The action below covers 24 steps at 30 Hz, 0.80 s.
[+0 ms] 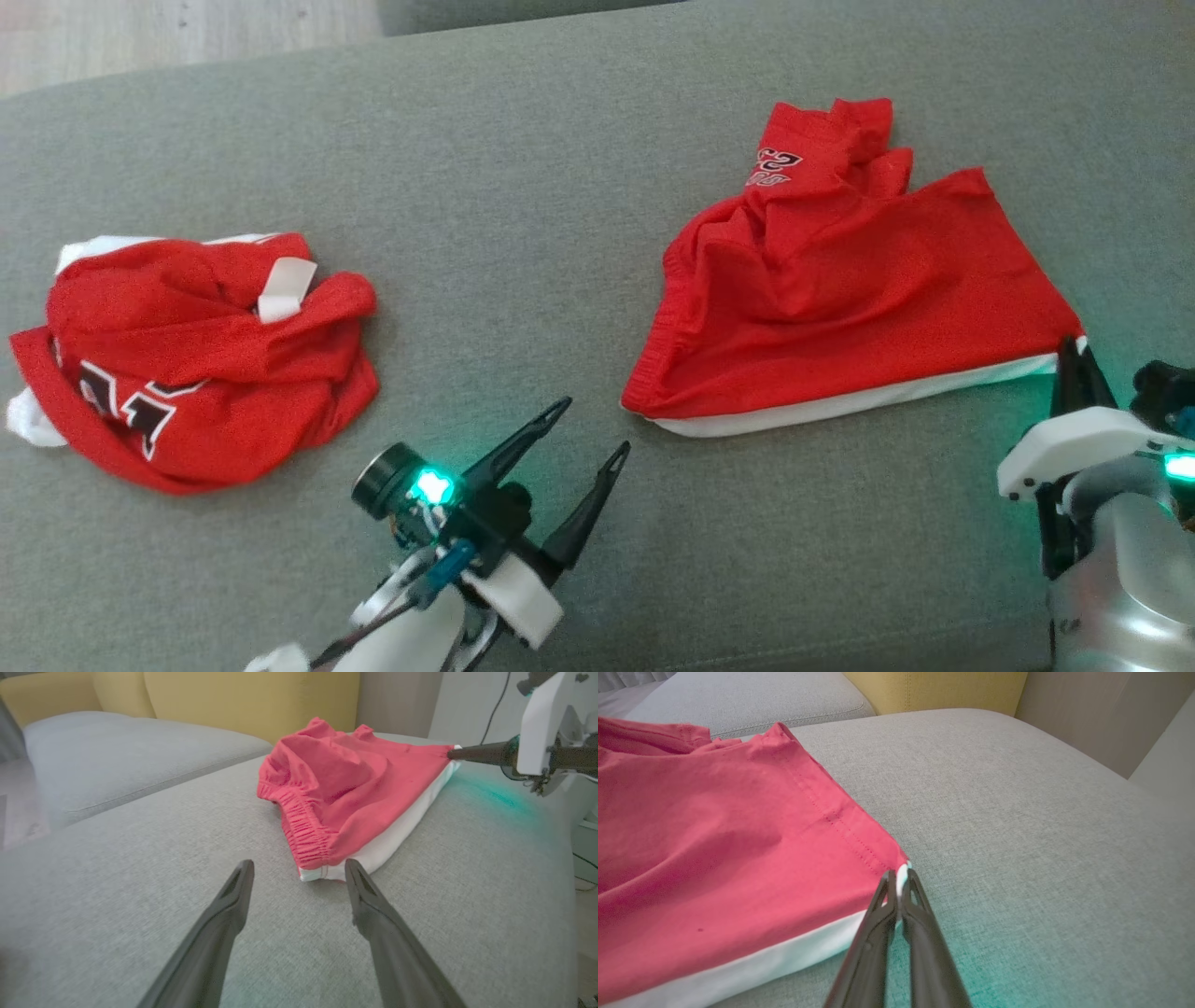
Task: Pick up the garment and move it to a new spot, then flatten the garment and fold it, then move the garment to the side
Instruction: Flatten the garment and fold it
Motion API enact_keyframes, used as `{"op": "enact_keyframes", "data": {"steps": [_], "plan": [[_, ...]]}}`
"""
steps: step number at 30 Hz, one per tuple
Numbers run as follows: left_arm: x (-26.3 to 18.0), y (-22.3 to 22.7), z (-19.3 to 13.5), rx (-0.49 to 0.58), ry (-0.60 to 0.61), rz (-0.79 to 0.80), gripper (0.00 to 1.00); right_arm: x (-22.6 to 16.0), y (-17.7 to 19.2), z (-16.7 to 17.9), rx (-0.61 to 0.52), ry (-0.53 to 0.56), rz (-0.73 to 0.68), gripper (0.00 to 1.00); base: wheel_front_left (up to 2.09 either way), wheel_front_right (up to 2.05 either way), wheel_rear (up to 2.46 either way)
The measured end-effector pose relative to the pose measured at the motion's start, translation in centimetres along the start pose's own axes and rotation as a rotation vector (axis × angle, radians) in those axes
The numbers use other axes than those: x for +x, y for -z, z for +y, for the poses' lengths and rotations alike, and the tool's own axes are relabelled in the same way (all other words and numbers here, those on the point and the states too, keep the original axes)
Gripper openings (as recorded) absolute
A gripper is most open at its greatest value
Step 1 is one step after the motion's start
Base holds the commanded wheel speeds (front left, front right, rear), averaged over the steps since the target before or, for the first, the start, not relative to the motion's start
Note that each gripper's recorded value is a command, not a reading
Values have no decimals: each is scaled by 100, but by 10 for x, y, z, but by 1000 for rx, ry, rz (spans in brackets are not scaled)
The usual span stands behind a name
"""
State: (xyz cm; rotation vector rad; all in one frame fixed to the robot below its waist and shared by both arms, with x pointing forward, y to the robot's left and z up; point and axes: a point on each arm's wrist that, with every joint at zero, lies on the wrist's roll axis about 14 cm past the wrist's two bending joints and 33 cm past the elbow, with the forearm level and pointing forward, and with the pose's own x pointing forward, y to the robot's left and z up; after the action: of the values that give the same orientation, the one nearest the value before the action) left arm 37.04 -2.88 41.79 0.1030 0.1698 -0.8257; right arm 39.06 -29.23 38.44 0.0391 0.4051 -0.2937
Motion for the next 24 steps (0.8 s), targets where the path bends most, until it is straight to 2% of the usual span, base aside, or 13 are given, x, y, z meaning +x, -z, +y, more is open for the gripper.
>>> {"op": "enact_keyframes", "data": {"steps": [8, 24], "plan": [[26, 6, -24, 65, 164, 42, 100, 0, 8, -1, 2, -3, 21, 0, 0, 0, 0], [42, 26, -21, 82, 198, 113, 100, 3, 8, -3, 0, 1, 27, 0, 0, 0, 0]]}}
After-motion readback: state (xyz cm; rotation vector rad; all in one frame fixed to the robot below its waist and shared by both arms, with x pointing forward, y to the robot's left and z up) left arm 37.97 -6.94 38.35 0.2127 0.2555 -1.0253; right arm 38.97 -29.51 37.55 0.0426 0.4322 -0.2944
